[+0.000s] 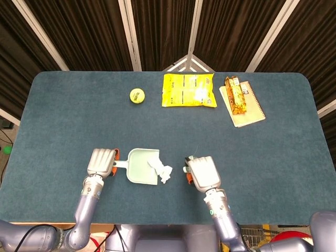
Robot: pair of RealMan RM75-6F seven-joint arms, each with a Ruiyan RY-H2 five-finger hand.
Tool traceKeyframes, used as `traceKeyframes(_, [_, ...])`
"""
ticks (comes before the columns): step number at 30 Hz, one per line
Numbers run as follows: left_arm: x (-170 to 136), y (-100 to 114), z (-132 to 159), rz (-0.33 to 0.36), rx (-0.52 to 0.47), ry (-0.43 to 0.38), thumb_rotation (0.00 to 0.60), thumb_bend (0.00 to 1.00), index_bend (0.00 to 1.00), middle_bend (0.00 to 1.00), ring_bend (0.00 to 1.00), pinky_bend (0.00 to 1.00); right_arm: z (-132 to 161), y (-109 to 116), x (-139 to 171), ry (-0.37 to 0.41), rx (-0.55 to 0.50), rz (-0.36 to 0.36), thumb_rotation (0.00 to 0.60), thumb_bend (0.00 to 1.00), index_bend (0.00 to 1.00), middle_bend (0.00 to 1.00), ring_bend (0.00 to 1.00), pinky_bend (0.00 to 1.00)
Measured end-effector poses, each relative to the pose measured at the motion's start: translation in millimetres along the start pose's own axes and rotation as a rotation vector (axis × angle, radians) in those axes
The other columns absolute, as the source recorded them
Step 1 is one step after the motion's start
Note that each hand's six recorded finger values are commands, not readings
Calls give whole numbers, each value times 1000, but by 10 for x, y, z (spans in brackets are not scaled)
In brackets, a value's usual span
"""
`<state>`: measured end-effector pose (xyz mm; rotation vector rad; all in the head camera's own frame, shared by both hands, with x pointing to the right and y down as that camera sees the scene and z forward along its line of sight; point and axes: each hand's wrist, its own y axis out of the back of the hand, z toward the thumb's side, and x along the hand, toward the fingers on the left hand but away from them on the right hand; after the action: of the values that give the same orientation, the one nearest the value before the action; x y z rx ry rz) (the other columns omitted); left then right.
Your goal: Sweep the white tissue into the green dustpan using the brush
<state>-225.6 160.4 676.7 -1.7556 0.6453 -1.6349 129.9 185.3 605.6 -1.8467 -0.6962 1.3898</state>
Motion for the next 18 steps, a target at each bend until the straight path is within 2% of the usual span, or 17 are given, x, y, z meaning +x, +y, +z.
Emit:
traceKeyframes(9, [4, -48, 106, -9, -12, -17, 600, 584, 676, 1000, 1000, 1000, 435, -12, 0, 57, -105, 40, 600, 458, 751, 911, 935, 871])
traceKeyframes(12, [8, -66, 128, -10, -11, -19, 600, 584, 676, 1000, 1000, 1000, 614, 54, -19, 80, -170, 45, 600, 458, 751, 911, 935, 871])
traceKeyframes(18, [23, -69, 127, -7, -11, -15, 600, 584, 676, 1000, 1000, 1000, 869, 234, -52, 128, -226, 21, 600, 458, 751, 911, 935, 870])
